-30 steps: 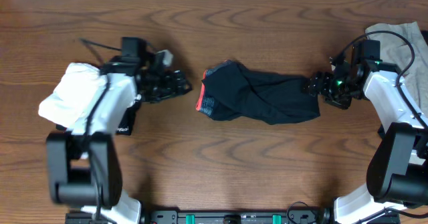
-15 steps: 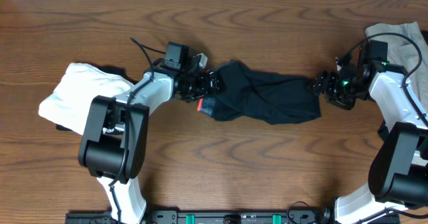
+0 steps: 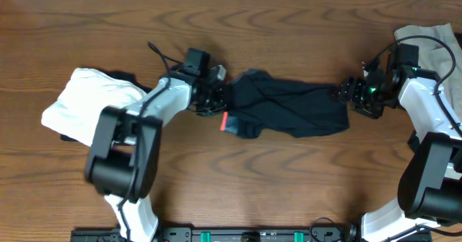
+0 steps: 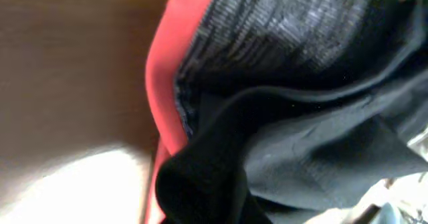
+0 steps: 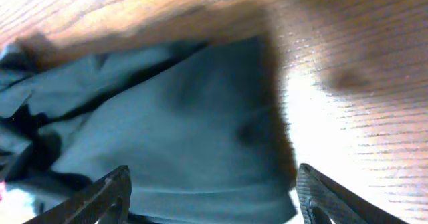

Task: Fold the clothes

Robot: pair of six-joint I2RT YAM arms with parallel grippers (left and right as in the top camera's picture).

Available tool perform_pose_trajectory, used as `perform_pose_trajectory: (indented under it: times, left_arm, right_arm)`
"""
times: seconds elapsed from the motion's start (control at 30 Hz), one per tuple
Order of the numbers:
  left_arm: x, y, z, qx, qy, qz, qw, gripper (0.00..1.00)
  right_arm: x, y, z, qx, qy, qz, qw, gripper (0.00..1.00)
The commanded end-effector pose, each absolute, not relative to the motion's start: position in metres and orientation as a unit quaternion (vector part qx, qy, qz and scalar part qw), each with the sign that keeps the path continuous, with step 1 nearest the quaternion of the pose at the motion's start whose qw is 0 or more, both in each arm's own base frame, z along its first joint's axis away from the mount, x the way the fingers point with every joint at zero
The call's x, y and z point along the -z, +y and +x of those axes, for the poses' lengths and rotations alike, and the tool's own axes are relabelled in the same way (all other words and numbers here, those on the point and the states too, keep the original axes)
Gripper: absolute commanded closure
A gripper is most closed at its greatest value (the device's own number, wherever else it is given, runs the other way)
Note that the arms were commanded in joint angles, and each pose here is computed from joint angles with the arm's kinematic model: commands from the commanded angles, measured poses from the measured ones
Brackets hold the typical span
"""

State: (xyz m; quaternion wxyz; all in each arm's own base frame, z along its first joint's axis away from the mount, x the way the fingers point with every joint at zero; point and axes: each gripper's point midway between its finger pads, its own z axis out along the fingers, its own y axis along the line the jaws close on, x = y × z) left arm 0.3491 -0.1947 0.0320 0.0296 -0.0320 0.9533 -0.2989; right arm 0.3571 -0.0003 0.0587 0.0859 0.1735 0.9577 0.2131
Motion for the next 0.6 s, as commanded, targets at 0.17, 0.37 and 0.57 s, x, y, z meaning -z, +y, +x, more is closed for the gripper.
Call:
perform_pose_trajectory:
  times: [0.17,0.37,0.57]
  left_arm:
    - [-0.122,-0.154,0.363,0.197,0.969,0.012,0.151,0.94]
    - [-0.137,-0.199,0.345,0.216,0.963,0.054,0.154,0.94]
    - [-0.135,-0.228,0.334,0.166,0.966,0.08,0.18,0.94]
  right_arm:
    - [-0.066,0.012,0.359,-0.25,0.95,0.164,0.089,0.23]
    - [-0.066,0.013,0.358,-0.25,0.95,0.163,0.087,0.23]
    - [-0.066,0.018,0.356,-0.253,0.951,0.159,0.08,0.25]
